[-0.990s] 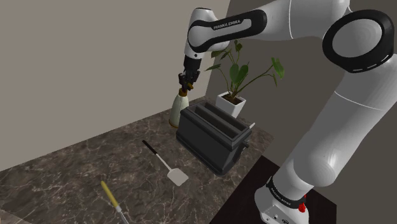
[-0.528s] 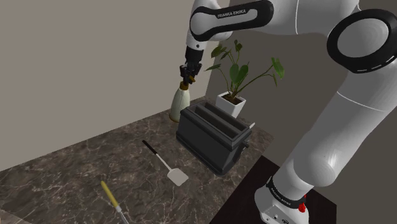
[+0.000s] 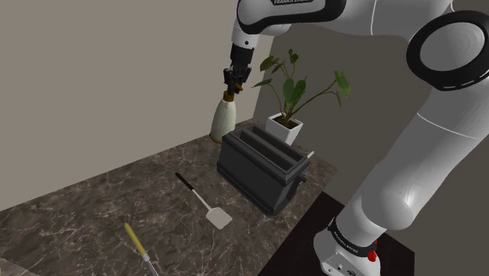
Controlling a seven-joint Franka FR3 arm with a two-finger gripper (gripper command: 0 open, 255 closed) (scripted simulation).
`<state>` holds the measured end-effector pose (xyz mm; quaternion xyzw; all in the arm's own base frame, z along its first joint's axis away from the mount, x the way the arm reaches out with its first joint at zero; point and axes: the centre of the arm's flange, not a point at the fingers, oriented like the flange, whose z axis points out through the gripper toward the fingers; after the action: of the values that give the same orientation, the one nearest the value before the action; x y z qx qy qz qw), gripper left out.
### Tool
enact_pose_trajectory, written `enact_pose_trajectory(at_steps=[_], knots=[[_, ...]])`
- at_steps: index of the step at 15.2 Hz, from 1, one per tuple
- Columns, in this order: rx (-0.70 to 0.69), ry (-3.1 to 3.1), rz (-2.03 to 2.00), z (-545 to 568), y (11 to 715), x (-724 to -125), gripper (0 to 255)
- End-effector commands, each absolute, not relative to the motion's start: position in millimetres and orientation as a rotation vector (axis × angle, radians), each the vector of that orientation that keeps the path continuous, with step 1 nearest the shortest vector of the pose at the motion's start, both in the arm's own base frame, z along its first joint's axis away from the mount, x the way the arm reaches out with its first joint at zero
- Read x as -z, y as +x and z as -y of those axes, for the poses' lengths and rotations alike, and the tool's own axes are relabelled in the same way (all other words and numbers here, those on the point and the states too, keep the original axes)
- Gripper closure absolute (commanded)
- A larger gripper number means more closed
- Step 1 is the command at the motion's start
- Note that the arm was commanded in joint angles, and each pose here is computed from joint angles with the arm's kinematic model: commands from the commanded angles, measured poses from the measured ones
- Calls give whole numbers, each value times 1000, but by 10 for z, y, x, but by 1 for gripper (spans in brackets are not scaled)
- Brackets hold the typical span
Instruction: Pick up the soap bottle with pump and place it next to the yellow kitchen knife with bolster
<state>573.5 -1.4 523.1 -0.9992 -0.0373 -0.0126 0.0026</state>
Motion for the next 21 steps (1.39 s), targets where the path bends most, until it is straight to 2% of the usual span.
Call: enact_pose_trajectory(at_steps=[1, 21], knots=[[40, -3134, 117, 16, 5746, -5337, 255], [40, -3134, 117, 16, 5746, -6393, 255]])
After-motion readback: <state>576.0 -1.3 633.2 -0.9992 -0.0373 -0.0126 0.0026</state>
